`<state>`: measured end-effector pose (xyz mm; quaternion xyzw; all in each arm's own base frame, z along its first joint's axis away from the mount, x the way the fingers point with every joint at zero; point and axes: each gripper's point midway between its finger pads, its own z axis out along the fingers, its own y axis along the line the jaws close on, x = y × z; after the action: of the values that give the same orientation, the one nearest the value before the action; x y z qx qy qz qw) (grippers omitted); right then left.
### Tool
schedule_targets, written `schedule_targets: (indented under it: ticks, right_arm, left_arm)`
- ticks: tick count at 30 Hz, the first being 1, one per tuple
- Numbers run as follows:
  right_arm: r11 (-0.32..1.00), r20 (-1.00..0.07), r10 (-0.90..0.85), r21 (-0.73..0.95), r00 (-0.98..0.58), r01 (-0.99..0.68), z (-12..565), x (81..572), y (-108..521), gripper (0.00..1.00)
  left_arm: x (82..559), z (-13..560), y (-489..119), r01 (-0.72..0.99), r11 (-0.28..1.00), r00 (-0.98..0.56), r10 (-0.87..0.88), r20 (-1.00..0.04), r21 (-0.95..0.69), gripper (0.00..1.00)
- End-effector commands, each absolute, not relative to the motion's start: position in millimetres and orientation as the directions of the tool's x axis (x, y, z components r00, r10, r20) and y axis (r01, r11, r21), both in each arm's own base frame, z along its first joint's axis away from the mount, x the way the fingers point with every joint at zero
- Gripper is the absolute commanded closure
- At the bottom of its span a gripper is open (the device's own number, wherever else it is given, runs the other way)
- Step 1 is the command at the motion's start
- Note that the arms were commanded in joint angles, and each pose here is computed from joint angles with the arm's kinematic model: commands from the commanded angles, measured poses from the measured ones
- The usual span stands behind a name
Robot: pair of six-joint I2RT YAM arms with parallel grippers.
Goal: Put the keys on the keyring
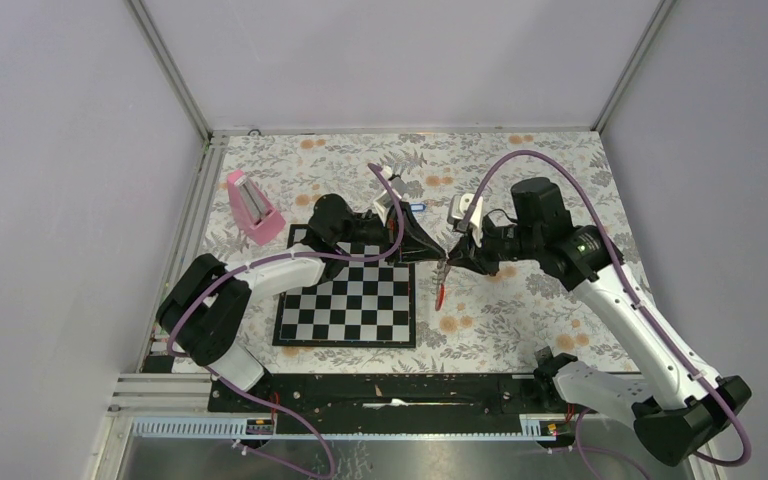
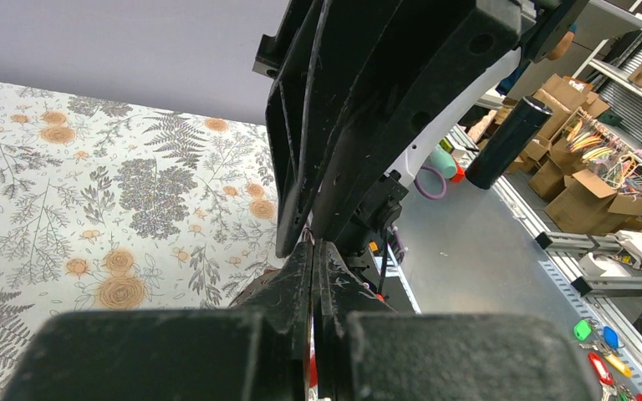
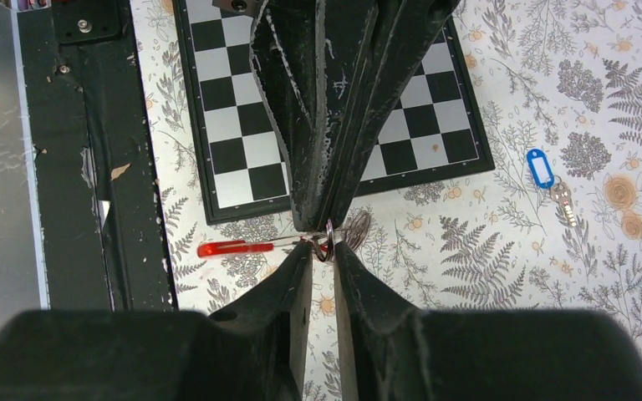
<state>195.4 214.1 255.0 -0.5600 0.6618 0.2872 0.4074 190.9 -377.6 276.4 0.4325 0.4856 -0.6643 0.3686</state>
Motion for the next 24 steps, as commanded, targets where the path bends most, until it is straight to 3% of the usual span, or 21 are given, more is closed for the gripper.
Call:
schedule_targets:
  ticks: [1,10,15,24]
  right_arm:
    - [0.195,-0.884,-0.467,-0.086,-0.015,-0.977,272,199,221,0.79]
    - [0.193,-0.881,-0.474,-0.108,0.004,-0.975,279,199,219,1.0]
    - [0.201,-0.869,-0.495,-0.107,-0.007,-0.974,277,200,215,1.0]
    - [0.25,-0.833,-0.547,-0.066,-0.084,-0.966,261,206,209,1.0]
  left_arm:
    - [182,313,-372,0.938,-0.302,-0.225,-0.153,-0.962,-0.171,1.0]
    - [182,303,-373,0.941,-0.302,-0.203,-0.135,-0.97,-0.155,1.0]
    - [193,296,-377,0.955,-0.264,-0.168,-0.103,-0.98,-0.136,1.0]
    - [212,281,-385,0.971,-0.21,-0.11,0.009,-0.994,-0.11,0.84]
